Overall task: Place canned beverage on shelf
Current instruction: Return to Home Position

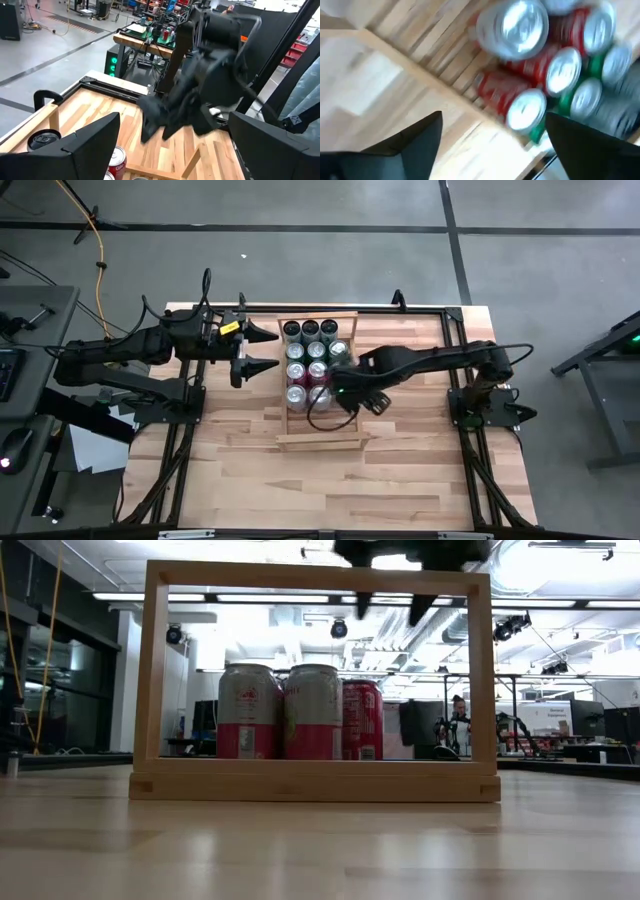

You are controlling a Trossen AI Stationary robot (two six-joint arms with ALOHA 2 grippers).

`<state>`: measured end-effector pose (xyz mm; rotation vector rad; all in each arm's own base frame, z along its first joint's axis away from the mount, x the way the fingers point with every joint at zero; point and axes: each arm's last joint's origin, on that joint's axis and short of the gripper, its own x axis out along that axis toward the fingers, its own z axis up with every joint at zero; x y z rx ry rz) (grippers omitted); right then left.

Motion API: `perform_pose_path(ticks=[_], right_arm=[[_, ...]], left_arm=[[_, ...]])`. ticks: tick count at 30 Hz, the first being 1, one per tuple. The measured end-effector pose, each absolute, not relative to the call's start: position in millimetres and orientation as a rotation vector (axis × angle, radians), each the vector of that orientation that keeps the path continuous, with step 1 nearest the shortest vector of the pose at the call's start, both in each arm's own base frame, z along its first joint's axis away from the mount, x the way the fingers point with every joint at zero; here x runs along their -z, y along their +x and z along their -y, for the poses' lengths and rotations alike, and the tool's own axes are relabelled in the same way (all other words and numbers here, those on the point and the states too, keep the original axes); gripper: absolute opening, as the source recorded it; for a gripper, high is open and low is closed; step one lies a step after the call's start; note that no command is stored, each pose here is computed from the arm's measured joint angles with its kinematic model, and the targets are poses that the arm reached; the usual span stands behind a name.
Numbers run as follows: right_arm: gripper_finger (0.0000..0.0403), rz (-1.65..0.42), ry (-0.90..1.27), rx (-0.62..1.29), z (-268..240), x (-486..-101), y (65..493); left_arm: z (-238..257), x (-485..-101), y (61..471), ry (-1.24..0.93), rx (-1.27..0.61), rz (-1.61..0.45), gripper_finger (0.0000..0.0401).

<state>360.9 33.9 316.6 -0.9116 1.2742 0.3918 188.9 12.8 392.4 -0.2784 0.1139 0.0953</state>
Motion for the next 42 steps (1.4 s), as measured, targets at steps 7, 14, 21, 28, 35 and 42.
perform_pose_path(ticks=[7, 14, 21, 28, 35, 42], right_arm=[[0.0265, -1.348, -0.584, -0.16, -26, -348, 321], [0.0114, -1.27, -0.306, -0.014, -16, -387, 276], [0.0016, -1.1, -0.048, 0.168, -9, -396, 196], [0.0003, -0.822, 0.31, 0.263, -13, -349, 128], [0.0001, -0.524, 0.461, 0.226, -15, -332, 120], [0.0, -0.389, 0.414, 0.238, -15, -338, 131]], left_arm=[[-16, -393, 189, -0.201, -0.131, -0.112, 0.0362], [-19, -394, 188, -0.175, -0.235, -0.086, 0.0362], [-12, -392, 191, -0.175, -0.187, -0.054, 0.0335], [-2, -359, 198, -0.188, -0.124, 0.093, 0.0245], [-3, -325, 189, -0.245, -0.11, 0.245, 0.0081], [-3, -300, 161, -0.297, -0.098, 0.279, 0.0014]])
